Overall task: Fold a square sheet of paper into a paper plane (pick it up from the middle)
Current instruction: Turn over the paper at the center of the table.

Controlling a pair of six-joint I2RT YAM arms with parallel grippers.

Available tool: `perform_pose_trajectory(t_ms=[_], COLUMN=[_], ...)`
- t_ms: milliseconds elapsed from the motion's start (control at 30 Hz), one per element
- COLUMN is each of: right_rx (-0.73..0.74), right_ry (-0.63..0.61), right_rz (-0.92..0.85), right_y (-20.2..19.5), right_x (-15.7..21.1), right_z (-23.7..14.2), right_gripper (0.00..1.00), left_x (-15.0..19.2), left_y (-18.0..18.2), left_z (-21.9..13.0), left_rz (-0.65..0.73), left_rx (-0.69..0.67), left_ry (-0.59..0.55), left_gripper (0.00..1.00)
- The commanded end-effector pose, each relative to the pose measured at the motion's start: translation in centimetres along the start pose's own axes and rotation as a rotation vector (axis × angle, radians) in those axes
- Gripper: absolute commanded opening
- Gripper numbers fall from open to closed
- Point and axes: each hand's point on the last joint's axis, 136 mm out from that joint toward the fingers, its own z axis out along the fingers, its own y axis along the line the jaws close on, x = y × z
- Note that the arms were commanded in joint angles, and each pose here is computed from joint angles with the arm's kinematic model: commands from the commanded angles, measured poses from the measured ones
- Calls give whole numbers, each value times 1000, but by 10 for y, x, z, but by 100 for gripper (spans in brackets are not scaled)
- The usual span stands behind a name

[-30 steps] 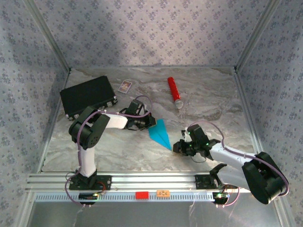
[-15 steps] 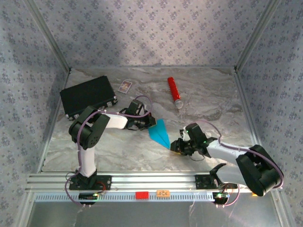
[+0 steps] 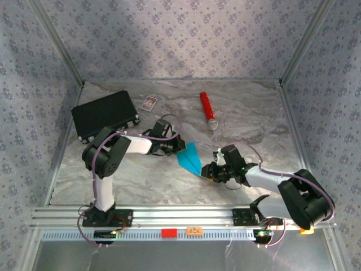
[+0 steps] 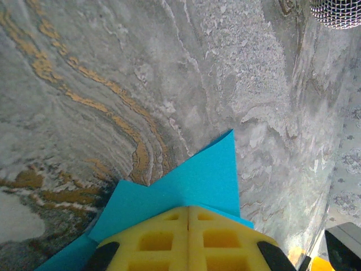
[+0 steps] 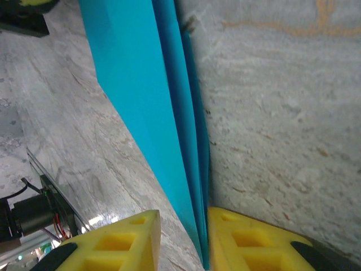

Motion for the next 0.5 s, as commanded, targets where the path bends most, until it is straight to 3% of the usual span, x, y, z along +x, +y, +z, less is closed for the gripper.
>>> perform_pose_trajectory(t_ms=[0, 467], right_rx=[-41, -90], right_ry=[-42, -58], right_rz=[-15, -23], right_y=[13, 18], right_x=[-17, -28], right_z=[-1, -1], right_gripper=[30, 30], left_x=[17, 16], left_y=[47, 45], left_z=[6, 5], left_rz=[-73, -73], left_rx=[-133, -125], left_ry=[41, 38], left_gripper=[0, 0])
